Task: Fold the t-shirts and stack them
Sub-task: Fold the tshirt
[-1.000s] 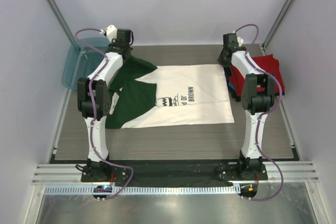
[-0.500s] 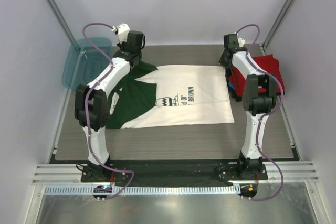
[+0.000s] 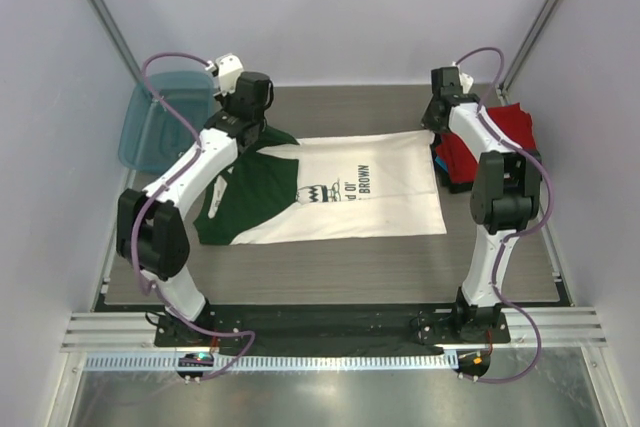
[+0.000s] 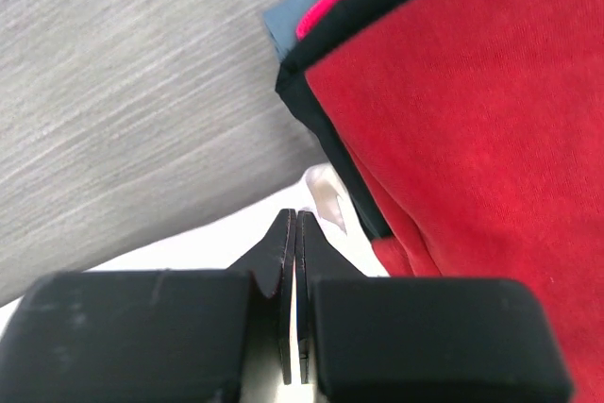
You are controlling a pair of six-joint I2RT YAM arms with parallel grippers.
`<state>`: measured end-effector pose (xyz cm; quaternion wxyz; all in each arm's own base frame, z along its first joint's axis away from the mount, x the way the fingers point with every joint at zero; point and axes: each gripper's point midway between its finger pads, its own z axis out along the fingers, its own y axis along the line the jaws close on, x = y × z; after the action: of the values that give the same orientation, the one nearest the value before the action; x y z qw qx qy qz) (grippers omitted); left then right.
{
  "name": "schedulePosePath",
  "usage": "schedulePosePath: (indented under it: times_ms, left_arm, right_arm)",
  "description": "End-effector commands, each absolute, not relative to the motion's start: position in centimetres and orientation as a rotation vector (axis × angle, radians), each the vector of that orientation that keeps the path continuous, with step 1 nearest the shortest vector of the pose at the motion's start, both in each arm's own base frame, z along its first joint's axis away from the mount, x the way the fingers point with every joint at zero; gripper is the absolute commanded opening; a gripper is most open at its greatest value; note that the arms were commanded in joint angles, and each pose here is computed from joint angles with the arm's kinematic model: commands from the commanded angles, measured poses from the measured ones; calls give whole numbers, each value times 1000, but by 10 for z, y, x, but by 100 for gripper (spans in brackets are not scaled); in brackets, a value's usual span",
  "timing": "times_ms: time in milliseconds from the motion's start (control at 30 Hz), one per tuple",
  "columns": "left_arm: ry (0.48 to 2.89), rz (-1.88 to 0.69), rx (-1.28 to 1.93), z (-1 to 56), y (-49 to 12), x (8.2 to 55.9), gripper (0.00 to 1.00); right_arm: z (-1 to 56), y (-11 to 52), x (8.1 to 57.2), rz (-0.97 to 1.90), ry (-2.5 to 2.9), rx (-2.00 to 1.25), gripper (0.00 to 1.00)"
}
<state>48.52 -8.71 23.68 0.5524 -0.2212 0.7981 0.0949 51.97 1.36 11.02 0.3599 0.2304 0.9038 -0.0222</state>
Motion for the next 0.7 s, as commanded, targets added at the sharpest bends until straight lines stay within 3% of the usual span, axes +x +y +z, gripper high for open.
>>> schedulePosePath:
  times_ms: [0, 667]
  left_arm:
    - [1813, 242, -547, 267, -79, 464, 0]
    - [1869, 246, -556, 245, -69, 393, 1]
  right_arm:
    - [145, 9, 517, -48, 2240, 596, 1]
    - [146, 10, 480, -26, 2222, 613, 1]
